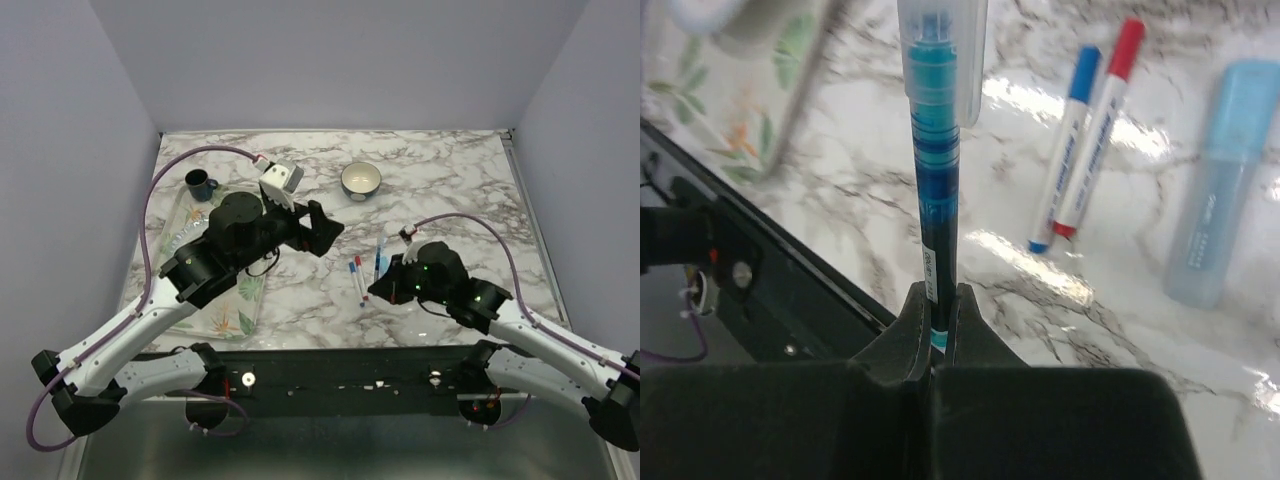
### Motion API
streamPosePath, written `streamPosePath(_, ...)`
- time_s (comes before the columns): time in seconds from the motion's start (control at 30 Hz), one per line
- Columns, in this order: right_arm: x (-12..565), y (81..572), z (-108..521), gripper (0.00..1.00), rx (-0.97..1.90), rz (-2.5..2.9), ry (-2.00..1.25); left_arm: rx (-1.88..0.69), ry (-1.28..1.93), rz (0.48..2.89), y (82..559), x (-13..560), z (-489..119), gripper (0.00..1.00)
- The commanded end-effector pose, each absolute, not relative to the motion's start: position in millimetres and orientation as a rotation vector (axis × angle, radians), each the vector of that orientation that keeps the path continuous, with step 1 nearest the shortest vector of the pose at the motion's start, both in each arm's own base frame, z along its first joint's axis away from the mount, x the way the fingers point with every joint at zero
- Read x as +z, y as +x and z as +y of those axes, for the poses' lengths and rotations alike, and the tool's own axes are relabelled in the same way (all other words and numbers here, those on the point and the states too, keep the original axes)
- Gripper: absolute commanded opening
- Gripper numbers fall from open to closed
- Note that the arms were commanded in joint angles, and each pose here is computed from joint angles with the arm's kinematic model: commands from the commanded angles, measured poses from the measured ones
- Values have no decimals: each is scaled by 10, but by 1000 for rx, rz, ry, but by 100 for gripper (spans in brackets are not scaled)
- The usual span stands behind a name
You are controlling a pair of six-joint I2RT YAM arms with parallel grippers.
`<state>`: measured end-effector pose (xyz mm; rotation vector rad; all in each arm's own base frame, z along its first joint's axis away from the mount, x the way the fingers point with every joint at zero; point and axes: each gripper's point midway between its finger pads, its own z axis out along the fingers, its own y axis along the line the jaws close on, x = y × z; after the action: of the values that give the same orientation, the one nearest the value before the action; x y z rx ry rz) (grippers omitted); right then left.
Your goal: Insert the pens into the pen caps
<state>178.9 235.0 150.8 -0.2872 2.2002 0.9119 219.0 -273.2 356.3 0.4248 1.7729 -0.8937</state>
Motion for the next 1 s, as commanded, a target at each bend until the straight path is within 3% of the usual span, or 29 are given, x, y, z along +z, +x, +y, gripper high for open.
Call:
streamPosePath(0.0, 936, 1763, 2147, 1, 670, 2481, -241, -511, 371, 1774, 2414, 3208, -2121, 99)
streamPosePath(0.33, 346, 1875, 2122, 1, 440, 2679, -230, -366, 379, 1754, 2430, 2977, -1850, 99)
streamPosePath(0.97, 135, 2041, 2163, 27, 324, 2725, -208, -416, 403, 1761, 2391, 2955, -1934, 99)
